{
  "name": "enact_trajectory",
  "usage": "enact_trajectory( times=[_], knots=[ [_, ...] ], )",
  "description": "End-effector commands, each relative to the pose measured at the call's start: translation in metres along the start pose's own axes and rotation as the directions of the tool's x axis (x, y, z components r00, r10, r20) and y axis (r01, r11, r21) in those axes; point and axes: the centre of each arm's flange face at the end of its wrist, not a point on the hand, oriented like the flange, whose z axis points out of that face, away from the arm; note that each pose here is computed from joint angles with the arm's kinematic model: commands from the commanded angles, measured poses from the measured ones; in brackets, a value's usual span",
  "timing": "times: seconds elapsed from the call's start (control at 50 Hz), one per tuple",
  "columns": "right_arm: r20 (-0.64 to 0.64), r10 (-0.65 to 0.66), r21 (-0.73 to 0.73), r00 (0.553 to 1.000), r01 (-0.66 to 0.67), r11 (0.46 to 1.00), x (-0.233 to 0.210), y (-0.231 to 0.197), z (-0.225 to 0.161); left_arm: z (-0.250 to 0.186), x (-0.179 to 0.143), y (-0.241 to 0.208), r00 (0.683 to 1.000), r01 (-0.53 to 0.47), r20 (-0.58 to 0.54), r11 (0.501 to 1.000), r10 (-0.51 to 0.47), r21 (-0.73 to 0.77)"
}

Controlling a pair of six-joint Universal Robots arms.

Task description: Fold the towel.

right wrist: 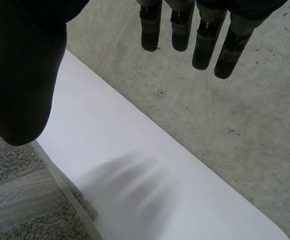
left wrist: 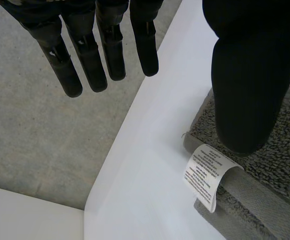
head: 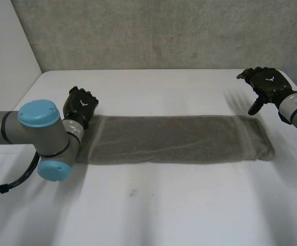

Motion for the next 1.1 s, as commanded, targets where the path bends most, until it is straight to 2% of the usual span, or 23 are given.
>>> enact_trajectory(
  times=[0.02, 0.06, 0.18, 0.26, 0.3, 0.32, 0.36, 0.38, 0.4, 0.48, 0.58, 0.68, 0.8, 0.94, 1.1],
  knots=[
    [-0.008, 0.1, 0.044, 0.995, -0.099, 0.994, 0.005, -0.012, 0.0, -0.003, -0.012, 0.006, 1.0, 0.009, 0.026, 1.0, -0.008, -0.029],
    [-0.013, 0.154, 0.063, 0.988, -0.153, 0.986, 0.009, -0.022, -0.002, -0.004, -0.018, 0.008, 0.999, 0.012, 0.041, 0.999, -0.01, -0.04],
    [-0.045, 0.186, 0.06, 0.982, -0.183, 0.981, 0.013, -0.041, -0.012, -0.01, -0.05, 0.01, 0.994, 0.049, 0.096, 0.997, -0.044, -0.056],
    [-0.067, 0.243, -0.073, 0.968, -0.248, 0.966, 0.006, -0.045, -0.034, -0.017, -0.067, 0.009, 0.987, 0.105, 0.127, 0.993, -0.098, -0.053],
    [-0.074, 0.261, -0.132, 0.963, -0.269, 0.954, 0.002, -0.044, -0.042, -0.024, -0.085, 0.009, 0.971, 0.189, 0.159, 0.981, -0.18, -0.04],
    [-0.076, 0.263, -0.19, 0.962, -0.273, 0.943, -0.004, -0.042, -0.049, -0.024, -0.085, 0.009, 0.971, 0.189, 0.159, 0.981, -0.181, -0.04],
    [-0.082, 0.255, -0.248, 0.964, -0.267, 0.931, -0.008, -0.038, -0.057, -0.034, -0.097, 0.012, 0.952, 0.271, 0.157, 0.962, -0.261, -0.04],
    [-0.087, 0.24, -0.305, 0.967, -0.255, 0.918, -0.013, -0.034, -0.066, -0.034, -0.097, 0.012, 0.952, 0.271, 0.157, 0.962, -0.262, -0.04],
    [-0.087, 0.24, -0.305, 0.967, -0.255, 0.918, -0.013, -0.034, -0.066, -0.039, -0.1, 0.014, 0.945, 0.302, 0.145, 0.952, -0.293, -0.043],
    [-0.095, 0.162, -0.392, 0.982, -0.187, 0.901, -0.024, -0.029, -0.091, -0.049, -0.098, 0.016, 0.938, 0.341, 0.098, 0.938, -0.334, -0.066],
    [-0.096, 0.109, -0.403, 0.989, -0.138, 0.905, -0.032, -0.022, -0.106, -0.061, -0.089, 0.027, 0.931, 0.364, 0.032, 0.924, -0.362, -0.119],
    [-0.104, 0.098, -0.399, 0.99, -0.132, 0.907, -0.04, -0.014, -0.116, -0.068, -0.079, 0.038, 0.92, 0.378, -0.048, 0.915, -0.388, -0.141],
    [-0.098, 0.104, -0.411, 0.99, -0.136, 0.901, -0.051, 0.002, -0.124, -0.068, -0.077, 0.045, 0.903, 0.409, -0.082, 0.901, -0.423, -0.143],
    [-0.092, 0.09, -0.412, 0.992, -0.121, 0.903, -0.056, 0.01, -0.126, -0.066, -0.065, 0.051, 0.854, 0.484, -0.127, 0.86, -0.505, -0.165],
    [-0.094, 0.091, -0.412, 0.991, -0.122, 0.903, -0.055, 0.011, -0.126, -0.072, -0.053, 0.057, 0.84, 0.491, -0.149, 0.847, -0.522, -0.205]
  ],
)
